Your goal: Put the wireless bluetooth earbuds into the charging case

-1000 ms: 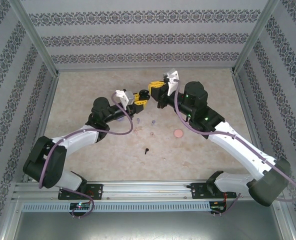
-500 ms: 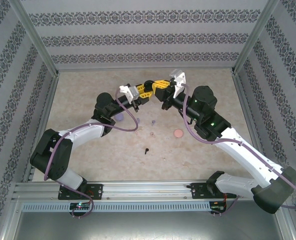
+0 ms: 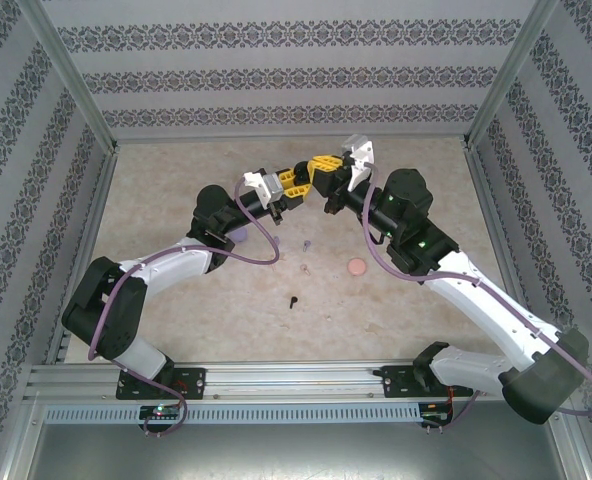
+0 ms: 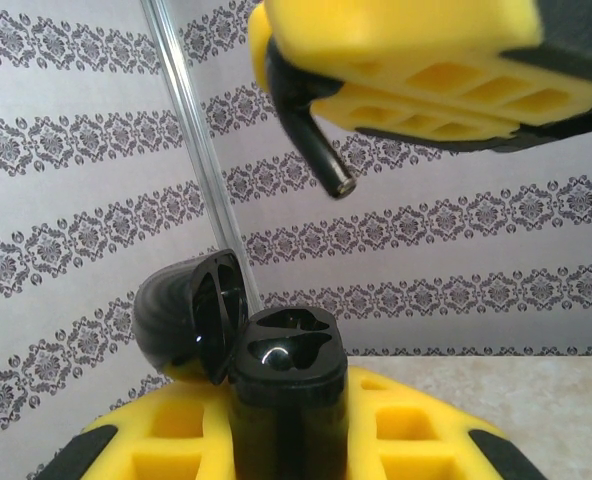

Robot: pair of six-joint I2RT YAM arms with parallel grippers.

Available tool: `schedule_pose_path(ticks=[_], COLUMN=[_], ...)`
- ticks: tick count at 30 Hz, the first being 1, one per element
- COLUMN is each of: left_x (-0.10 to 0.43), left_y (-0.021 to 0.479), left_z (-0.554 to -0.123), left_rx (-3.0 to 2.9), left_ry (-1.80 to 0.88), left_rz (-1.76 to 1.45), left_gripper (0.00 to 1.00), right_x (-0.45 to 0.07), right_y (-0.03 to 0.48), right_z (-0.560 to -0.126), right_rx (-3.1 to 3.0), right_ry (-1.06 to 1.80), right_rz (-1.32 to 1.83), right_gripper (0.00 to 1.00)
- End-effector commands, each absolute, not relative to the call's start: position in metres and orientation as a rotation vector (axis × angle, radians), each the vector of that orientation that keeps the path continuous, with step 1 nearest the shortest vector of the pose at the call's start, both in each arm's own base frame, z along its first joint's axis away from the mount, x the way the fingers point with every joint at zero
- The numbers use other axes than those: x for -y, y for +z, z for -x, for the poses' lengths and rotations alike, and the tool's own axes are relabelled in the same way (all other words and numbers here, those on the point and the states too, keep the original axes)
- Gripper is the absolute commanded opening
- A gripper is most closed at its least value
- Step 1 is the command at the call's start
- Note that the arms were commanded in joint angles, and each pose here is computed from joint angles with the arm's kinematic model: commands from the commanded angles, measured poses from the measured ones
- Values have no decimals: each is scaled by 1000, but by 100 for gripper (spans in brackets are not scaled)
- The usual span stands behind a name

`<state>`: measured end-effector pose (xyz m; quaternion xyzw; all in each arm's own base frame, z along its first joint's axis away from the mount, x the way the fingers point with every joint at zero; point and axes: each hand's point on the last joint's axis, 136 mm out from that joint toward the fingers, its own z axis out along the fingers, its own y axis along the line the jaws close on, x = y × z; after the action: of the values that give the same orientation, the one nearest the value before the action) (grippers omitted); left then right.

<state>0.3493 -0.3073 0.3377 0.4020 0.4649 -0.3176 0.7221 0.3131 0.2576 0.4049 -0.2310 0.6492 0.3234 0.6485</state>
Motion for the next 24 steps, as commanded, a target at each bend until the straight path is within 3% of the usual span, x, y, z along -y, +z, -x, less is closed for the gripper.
schedule_pose_path(ticks=[1,24], left_x=[314,316], left_y=[358,365], left_z=[-340,-339], left_rx=[-926,-915], left_ry=[-701,-716], left_rz=[-902,-893], left_gripper=[0,0], right_x=[-258,-261], right_y=[403,382], right_z=[-317,-325], right_rx=[-1466,-1524], right_ry=[753,783], right_rz=[510,493], right_gripper=[9,6])
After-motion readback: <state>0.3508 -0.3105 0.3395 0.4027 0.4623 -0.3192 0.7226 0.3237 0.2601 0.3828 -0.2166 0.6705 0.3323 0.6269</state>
